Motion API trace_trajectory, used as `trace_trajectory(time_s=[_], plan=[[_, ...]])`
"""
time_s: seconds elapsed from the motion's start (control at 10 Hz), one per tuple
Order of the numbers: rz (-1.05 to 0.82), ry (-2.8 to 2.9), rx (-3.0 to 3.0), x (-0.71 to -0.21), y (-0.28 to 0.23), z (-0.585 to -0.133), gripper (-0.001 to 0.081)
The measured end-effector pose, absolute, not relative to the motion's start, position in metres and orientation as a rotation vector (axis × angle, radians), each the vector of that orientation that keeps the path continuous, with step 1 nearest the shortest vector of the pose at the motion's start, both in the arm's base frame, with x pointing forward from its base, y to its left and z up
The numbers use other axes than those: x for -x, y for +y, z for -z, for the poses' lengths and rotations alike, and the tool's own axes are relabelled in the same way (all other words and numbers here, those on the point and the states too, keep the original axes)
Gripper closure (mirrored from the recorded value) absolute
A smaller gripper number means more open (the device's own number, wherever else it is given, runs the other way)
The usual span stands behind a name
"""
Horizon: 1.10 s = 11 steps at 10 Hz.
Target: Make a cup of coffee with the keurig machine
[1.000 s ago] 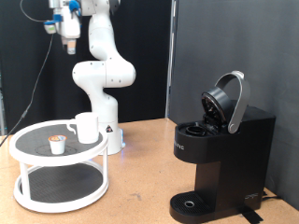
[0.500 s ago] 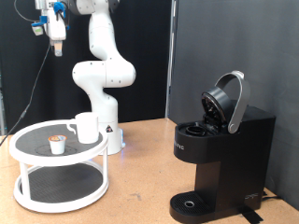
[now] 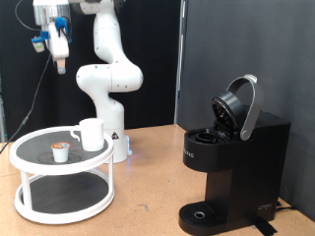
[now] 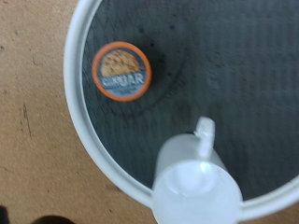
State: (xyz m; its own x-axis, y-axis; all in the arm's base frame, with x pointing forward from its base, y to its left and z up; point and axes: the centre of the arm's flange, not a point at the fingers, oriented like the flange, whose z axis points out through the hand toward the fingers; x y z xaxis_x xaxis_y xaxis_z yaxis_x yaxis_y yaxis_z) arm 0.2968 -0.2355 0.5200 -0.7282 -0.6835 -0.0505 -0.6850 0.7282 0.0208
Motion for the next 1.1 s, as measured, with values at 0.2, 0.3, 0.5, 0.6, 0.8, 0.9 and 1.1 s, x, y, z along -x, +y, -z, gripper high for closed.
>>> trace_trajectory(time_s=[0.2,0.3,0.5,0.6,0.8,0.9,1.1], plan=[[-0.014,2.887,1.103,-0.313,-0.237,-0.490,0.0072],[0.015,2.885,1.097,-0.319,-0.237,-0.474,0.0072],[0.083,2.891,1.101,-0.327,-0.237,-0.443,0.0072],[0.104,2.904,1.097,-0.329,-0.238,-0.427,0.0072],[0.122,2.912,1.088,-0.332,-0.239,-0.417,0.0072],[0.101,2.906,1.079,-0.332,-0.239,-0.416,0.0072],[0.097,2.902,1.072,-0.330,-0.238,-0.406,0.0072]])
